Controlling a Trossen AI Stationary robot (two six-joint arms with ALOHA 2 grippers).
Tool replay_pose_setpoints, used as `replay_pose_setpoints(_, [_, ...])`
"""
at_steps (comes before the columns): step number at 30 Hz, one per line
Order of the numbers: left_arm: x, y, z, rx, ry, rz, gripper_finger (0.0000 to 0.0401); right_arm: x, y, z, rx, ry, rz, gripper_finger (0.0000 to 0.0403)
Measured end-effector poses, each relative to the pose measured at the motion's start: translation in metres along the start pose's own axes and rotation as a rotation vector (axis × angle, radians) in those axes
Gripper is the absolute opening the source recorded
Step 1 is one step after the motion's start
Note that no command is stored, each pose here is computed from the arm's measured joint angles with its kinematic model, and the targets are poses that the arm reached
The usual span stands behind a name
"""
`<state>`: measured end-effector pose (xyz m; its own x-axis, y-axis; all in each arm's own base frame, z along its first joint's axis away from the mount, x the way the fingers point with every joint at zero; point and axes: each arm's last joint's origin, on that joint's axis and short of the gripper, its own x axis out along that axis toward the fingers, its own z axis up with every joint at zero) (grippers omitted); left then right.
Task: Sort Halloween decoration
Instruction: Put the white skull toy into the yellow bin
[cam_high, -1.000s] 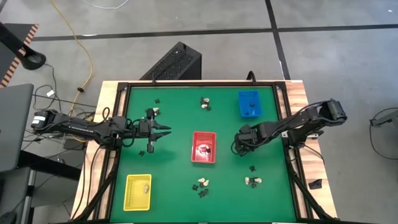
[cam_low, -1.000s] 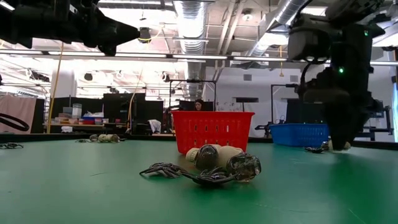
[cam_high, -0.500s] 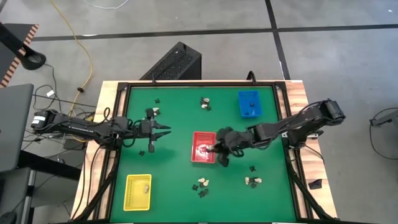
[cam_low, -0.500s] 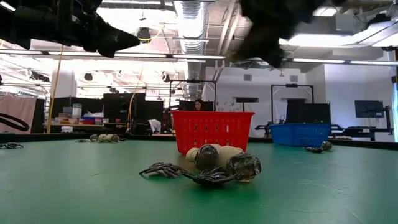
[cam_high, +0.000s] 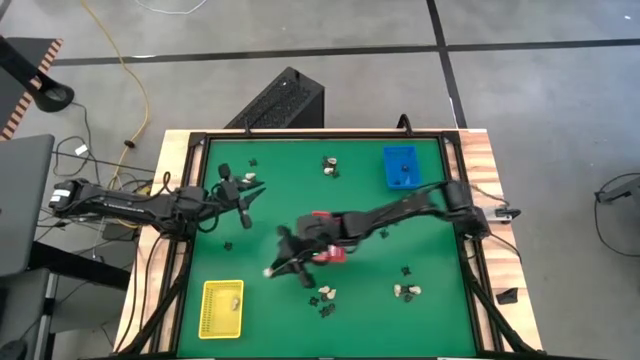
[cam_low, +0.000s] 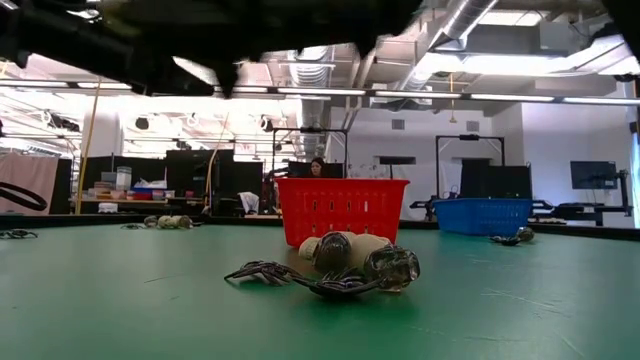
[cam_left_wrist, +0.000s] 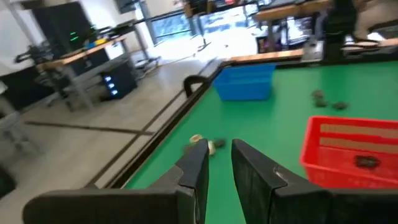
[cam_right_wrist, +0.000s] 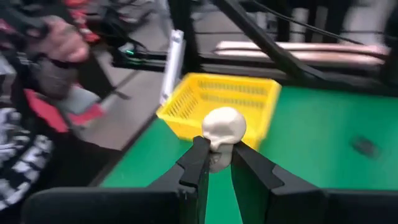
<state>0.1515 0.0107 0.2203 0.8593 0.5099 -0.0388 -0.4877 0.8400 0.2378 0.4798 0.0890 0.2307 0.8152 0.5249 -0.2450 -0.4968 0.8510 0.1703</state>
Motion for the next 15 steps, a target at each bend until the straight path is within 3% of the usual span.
replay_pose_setpoints(5, [-0.012,0.009,0.000,-0.021,0.019,0.045,0.0061,0.049,-0.020,0.000,-0.012,-0.030,0.152,0.0091])
replay_pose_setpoints(15, [-0.028,0.018,-0.004,-0.079,0.049,0.040,0.0061,0.111,-0.043,-0.011,0.035,-0.101,0.170,0.0091])
